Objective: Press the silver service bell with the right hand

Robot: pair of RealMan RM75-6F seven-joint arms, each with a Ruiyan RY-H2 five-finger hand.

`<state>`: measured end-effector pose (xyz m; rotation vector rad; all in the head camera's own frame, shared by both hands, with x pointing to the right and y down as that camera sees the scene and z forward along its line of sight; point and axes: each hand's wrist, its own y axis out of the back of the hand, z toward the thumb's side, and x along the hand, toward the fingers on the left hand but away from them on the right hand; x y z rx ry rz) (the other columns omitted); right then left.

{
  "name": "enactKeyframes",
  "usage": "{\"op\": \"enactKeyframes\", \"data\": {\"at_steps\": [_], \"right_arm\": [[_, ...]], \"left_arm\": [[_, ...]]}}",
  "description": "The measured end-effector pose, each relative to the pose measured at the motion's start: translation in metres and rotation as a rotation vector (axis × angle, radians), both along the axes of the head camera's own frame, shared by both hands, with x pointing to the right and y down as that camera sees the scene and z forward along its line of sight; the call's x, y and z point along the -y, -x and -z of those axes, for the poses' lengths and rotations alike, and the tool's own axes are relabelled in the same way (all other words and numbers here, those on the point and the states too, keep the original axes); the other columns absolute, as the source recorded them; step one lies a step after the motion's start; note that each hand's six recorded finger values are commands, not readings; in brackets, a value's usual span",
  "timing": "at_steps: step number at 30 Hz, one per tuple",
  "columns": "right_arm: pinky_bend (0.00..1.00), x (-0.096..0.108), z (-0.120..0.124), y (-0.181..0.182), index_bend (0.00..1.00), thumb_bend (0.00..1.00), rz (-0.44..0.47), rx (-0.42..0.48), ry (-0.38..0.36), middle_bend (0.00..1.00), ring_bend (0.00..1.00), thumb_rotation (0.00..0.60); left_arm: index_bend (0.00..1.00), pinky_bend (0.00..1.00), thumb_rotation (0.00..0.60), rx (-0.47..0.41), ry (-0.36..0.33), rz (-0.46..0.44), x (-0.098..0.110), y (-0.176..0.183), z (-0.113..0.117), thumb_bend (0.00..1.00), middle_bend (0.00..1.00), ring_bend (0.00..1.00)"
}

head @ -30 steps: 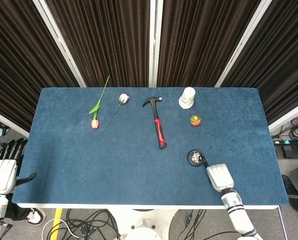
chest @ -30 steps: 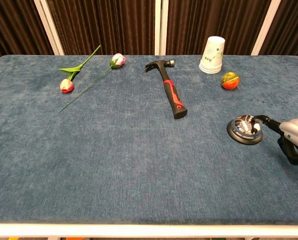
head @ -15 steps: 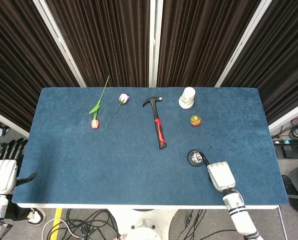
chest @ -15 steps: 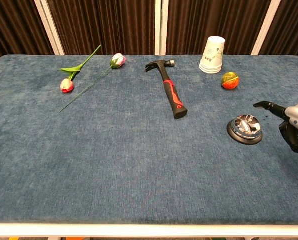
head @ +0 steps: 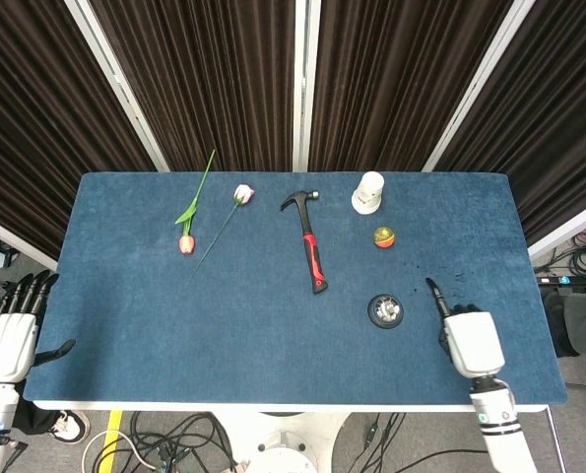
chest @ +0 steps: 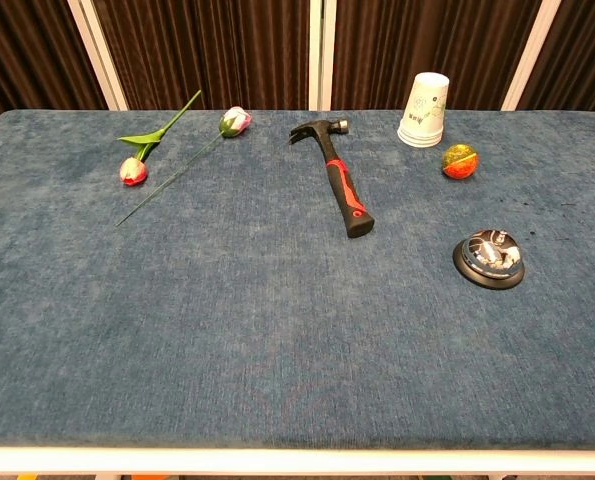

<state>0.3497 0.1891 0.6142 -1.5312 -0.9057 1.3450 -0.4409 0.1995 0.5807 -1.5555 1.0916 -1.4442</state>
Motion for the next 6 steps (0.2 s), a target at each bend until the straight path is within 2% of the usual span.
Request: {"op": "enactKeyframes", "data": {"at_steps": [1,6], "right_arm": [[0.0,0.001,0.001,-0.005,0.0,0.24,-0.008,-0.008,0.003,0.04,0.0,0.6],[0.0,0.004,0.006,-0.022,0.0,0.2,-0.055,-0.024,0.018,0.0,0.0,0.6]], "left_arm": [[0.09,0.15,0.6,0.0,-0.001,-0.001,0.0,-0.001,0.0,0.11,0.05,0.0],[0.09,0.15,0.6,-0.002,0.0,0.0,-0.001,-0.002,-0.001,0.11,0.05,0.0]]}}
